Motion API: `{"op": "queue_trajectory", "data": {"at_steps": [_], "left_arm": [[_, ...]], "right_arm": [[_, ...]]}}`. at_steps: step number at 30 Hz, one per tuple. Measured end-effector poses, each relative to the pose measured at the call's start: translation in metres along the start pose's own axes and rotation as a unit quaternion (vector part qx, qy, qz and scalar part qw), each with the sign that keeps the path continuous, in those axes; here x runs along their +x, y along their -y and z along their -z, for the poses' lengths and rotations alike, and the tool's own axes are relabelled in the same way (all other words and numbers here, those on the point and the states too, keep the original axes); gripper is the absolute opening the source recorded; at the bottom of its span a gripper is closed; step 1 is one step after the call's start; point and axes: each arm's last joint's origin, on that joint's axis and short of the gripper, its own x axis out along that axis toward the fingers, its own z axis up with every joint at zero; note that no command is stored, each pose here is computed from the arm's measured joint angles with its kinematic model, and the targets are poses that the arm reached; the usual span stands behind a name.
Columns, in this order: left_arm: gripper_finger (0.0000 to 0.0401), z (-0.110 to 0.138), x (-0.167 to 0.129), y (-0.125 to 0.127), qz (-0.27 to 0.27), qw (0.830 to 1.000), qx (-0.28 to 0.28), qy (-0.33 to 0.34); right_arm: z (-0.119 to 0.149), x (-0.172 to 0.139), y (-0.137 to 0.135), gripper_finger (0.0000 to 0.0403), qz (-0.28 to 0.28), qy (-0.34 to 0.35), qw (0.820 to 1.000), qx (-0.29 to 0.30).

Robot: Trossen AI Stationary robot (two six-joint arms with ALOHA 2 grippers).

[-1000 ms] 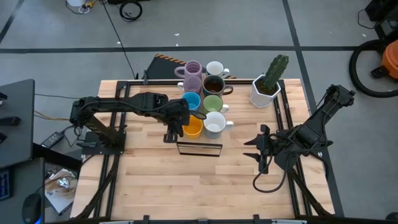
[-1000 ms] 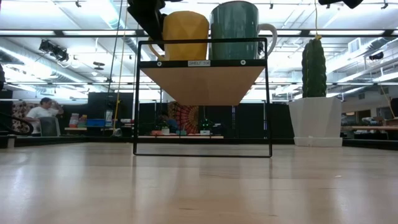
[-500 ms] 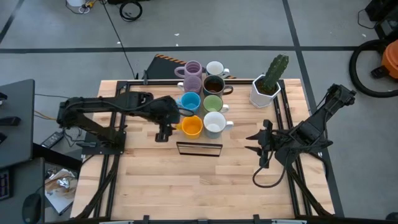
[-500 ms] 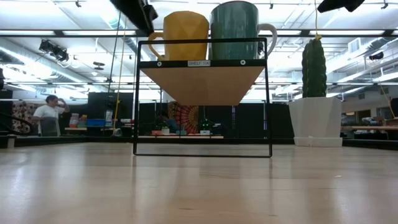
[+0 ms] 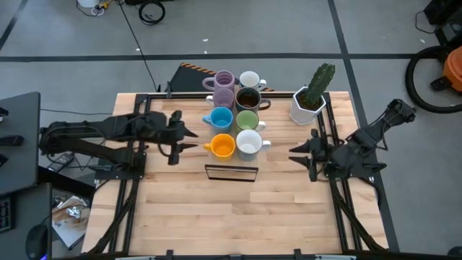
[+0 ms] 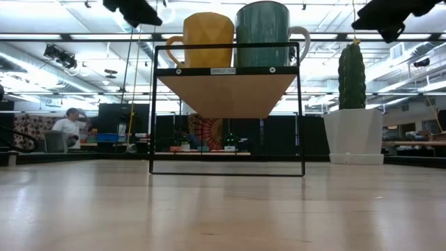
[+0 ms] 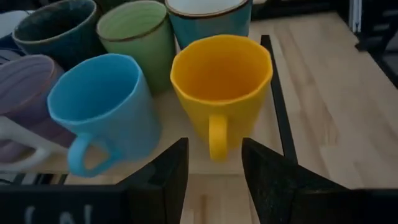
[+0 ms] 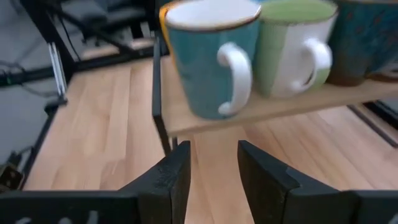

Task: Place coffee mugs
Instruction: Return to Home Position

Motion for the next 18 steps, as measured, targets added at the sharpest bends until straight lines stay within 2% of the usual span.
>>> {"op": "queue_trajectory", "data": {"at_steps": [7, 11, 18], "left_arm": [[0.0155, 0.046, 0.004, 0.006, -0.02, 0.994, -0.007, 0.103], [0.0155, 0.071, 0.008, 0.008, -0.058, 0.987, -0.01, 0.149], [0.0155, 0.11, 0.01, 0.013, -0.088, 0.972, -0.032, 0.214]], "right_arm": [[0.008, -0.002, 0.021, 0.014, 0.0, 0.092, 0.996, 0.004], [0.011, -0.008, 0.032, 0.014, 0.014, 0.118, 0.993, 0.007], [0.02, -0.02, 0.052, 0.0138, 0.033, 0.161, 0.986, 0.037]]}}
